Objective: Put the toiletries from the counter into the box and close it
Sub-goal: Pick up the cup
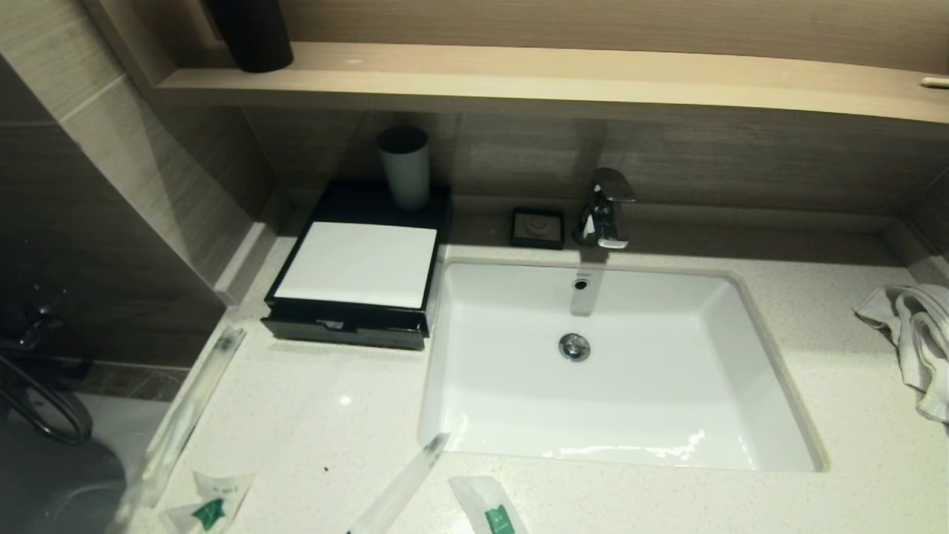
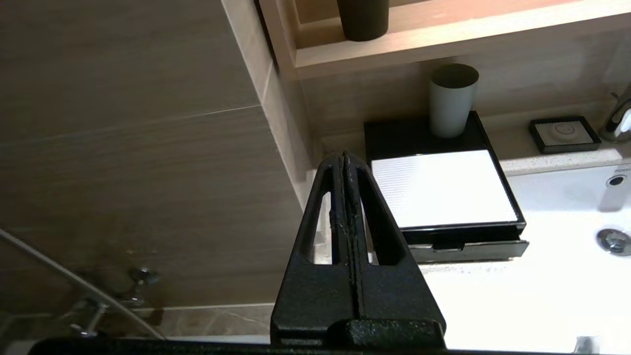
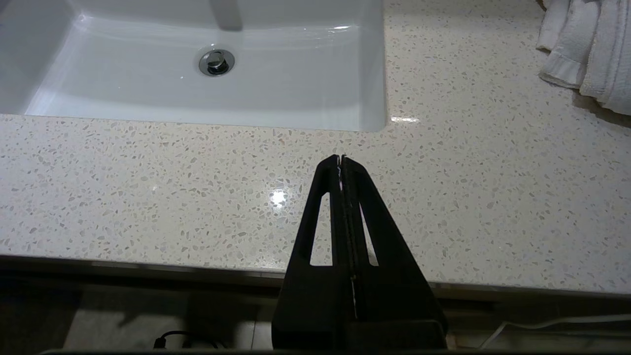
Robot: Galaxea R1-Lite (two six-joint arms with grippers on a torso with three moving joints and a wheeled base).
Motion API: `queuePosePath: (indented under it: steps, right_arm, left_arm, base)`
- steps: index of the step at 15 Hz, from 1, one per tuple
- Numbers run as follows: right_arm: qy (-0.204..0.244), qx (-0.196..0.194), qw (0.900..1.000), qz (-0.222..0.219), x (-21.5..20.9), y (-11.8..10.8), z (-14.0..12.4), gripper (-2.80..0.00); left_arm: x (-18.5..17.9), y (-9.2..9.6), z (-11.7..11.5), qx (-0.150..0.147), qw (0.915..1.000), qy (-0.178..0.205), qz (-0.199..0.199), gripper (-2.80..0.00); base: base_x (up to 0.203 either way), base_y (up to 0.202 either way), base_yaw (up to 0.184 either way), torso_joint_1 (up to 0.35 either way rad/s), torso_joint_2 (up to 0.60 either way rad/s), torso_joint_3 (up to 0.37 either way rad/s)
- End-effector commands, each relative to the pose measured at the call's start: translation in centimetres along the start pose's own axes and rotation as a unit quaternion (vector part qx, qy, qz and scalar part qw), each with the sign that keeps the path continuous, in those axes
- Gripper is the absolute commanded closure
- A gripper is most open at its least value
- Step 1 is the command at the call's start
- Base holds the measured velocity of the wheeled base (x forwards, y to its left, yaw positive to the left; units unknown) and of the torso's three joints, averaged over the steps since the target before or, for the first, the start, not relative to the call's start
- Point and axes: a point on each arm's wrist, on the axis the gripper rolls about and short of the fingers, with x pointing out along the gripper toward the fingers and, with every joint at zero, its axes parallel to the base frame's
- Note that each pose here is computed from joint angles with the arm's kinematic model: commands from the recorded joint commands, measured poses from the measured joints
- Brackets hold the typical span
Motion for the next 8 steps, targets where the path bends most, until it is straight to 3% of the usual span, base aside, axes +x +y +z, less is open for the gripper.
queuePosePath:
  steps: [1,6,8]
  right_arm:
    - [0.000,0.000,1.000,0.001,0.0,0.0,0.0,0.00]
    - [0.000,0.000,1.000,0.001,0.0,0.0,0.0,0.00]
    - [0.000,0.000,1.000,0.000,0.0,0.0,0.0,0.00]
  left_arm:
    - [5.9,0.1,-0.7,-0.024,0.9973,0.068,-0.016,0.00]
    - [13.3,-0.9,-2.5,-0.100,0.9831,0.144,-0.052,0.00]
    - [15.3,-1.8,-2.8,-0.120,0.9785,0.151,-0.073,0.00]
  base:
    - [0.000,0.000,0.000,0.000,0.00,0.000]
    - [0.000,0.000,0.000,0.000,0.00,0.000]
    - [0.000,0.000,0.000,0.000,0.00,0.000]
